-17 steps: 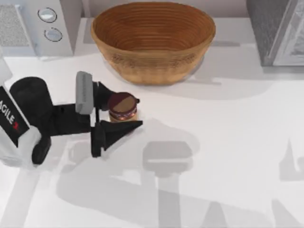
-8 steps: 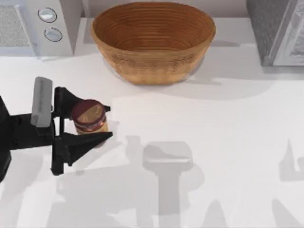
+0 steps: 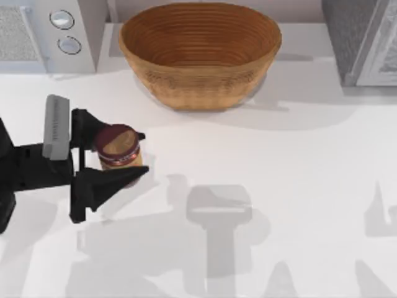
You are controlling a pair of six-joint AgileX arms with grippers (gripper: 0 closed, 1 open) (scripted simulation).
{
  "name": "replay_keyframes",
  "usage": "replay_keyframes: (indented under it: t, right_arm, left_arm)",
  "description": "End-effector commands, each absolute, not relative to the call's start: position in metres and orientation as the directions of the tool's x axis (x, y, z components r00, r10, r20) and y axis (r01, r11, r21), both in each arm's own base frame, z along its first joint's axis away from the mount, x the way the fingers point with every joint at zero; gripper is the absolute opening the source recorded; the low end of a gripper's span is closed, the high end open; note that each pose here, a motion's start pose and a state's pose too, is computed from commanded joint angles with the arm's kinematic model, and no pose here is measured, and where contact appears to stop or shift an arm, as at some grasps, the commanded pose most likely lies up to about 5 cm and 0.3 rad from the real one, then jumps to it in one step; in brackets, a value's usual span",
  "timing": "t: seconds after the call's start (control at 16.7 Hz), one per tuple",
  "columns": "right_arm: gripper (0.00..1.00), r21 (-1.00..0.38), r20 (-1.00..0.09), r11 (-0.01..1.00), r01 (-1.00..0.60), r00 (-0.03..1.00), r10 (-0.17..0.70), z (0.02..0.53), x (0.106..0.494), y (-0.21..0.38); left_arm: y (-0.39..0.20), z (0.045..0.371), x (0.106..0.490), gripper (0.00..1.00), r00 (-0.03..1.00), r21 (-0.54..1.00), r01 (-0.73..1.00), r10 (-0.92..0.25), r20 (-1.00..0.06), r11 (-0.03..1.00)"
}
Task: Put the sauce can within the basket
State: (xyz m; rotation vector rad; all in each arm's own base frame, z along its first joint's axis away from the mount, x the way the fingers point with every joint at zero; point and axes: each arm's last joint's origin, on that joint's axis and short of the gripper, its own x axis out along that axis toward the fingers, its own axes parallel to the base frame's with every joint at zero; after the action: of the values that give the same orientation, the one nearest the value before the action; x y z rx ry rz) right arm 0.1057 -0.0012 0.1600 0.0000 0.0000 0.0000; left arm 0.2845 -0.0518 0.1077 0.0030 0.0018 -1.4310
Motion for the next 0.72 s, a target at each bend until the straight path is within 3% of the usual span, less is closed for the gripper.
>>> replay_keyframes:
  t: [0.72]
  right_arm:
    - [1.0,0.0,0.0,1.0,0.0,1.0,0.0,0.16,0.106,-0.001]
  left_arm:
    - [-0.104,0.171,0.372,0.0,0.451,0.023,0.892,-0.893,-0.001,0.451]
